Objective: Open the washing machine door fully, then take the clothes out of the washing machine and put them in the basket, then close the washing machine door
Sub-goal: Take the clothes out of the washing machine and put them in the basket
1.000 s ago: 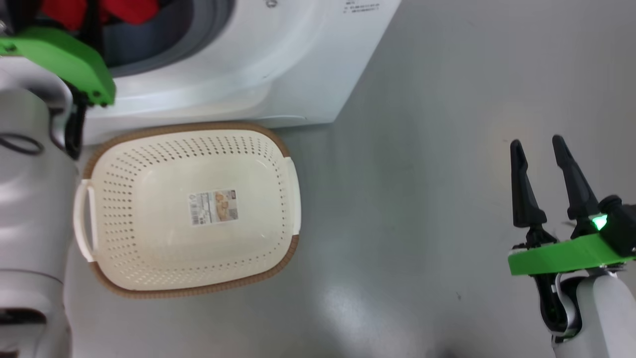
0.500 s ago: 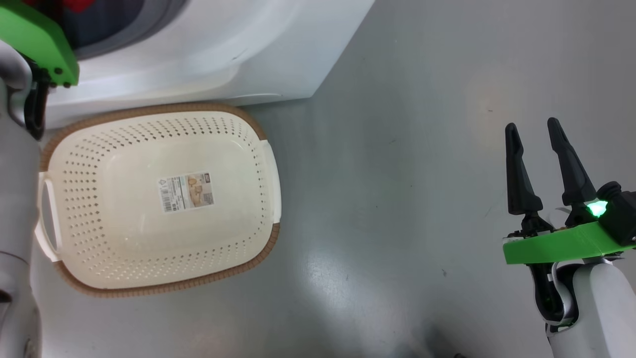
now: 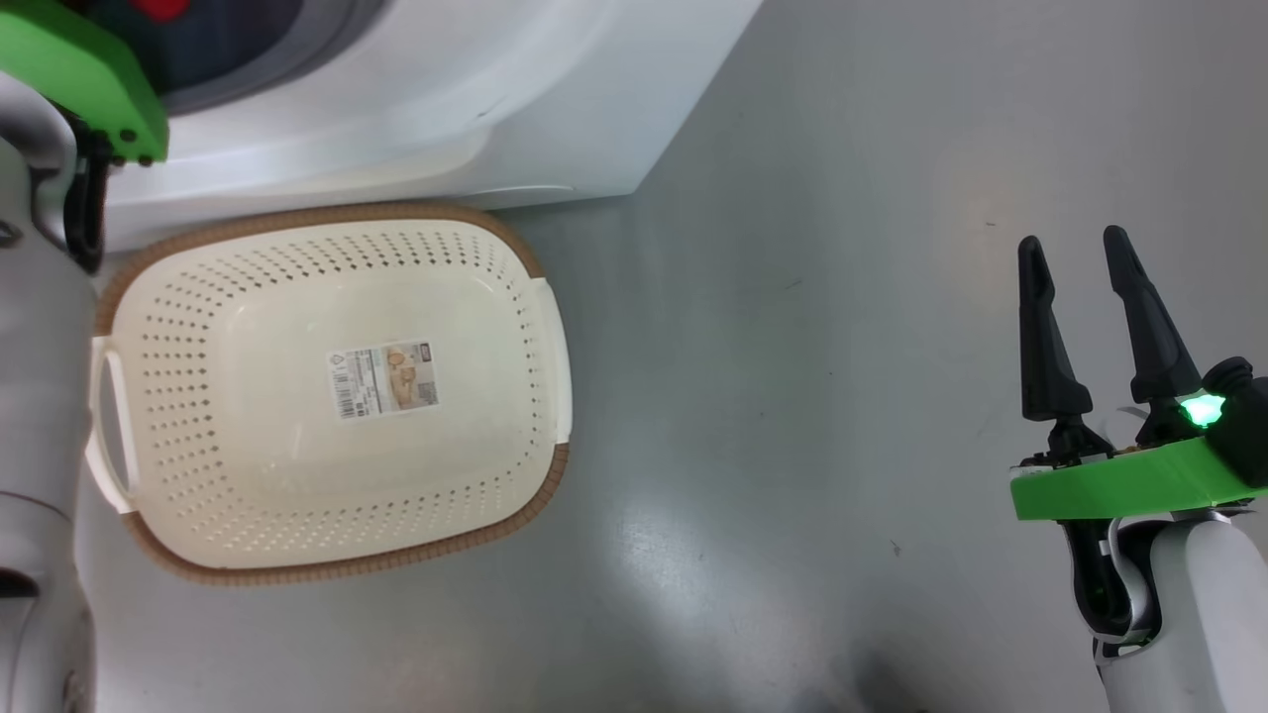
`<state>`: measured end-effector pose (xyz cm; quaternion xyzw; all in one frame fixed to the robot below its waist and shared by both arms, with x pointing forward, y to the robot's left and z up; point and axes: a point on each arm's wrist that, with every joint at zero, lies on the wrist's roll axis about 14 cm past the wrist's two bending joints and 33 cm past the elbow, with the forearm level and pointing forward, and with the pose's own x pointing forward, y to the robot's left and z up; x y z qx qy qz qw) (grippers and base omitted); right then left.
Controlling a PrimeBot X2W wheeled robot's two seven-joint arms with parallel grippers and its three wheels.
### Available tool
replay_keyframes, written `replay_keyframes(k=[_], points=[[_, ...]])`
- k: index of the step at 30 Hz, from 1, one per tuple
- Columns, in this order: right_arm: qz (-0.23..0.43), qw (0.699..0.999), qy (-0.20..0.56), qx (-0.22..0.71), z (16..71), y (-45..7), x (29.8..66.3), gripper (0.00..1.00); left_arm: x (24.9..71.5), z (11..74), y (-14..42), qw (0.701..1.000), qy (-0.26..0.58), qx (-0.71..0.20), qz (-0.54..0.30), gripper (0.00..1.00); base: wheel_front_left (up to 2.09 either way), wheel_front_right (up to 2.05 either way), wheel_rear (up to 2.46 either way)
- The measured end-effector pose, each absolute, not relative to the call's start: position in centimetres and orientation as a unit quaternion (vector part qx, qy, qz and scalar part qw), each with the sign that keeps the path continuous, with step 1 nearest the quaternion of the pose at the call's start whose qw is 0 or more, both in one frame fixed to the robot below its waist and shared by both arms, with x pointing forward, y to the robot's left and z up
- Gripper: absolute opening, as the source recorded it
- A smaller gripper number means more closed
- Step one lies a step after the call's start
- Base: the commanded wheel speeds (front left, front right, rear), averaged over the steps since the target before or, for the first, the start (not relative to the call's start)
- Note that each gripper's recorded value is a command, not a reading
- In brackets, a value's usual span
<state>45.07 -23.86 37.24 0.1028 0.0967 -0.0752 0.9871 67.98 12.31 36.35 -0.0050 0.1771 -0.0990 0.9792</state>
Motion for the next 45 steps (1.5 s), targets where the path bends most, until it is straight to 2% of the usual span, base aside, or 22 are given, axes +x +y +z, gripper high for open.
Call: replay_keyframes(k=[9, 16, 32, 45], points=[[-0.062, 0.989, 0.083, 0.107, 38.0, -22.9, 46.0, 1.00, 68.1, 41.4, 13.6, 0.992, 0.081, -0.070, -0.064, 0.00, 0.00, 0.00, 0.00], [-0.047, 0.991, 0.070, 0.108, 38.8, -21.9, 46.7, 1.00, 65.4, 43.7, 15.4, 0.994, 0.024, -0.100, -0.036, 0.00, 0.00, 0.00, 0.00], [-0.026, 0.991, 0.058, 0.114, 40.1, -20.5, 46.6, 1.00, 58.2, 48.2, 17.6, 0.992, -0.070, -0.101, -0.014, 0.00, 0.00, 0.00, 0.00], [-0.017, 0.991, 0.062, 0.116, 39.9, -19.8, 46.5, 1.00, 54.1, 51.7, 19.0, 0.986, -0.132, -0.105, 0.001, 0.00, 0.00, 0.00, 0.00]])
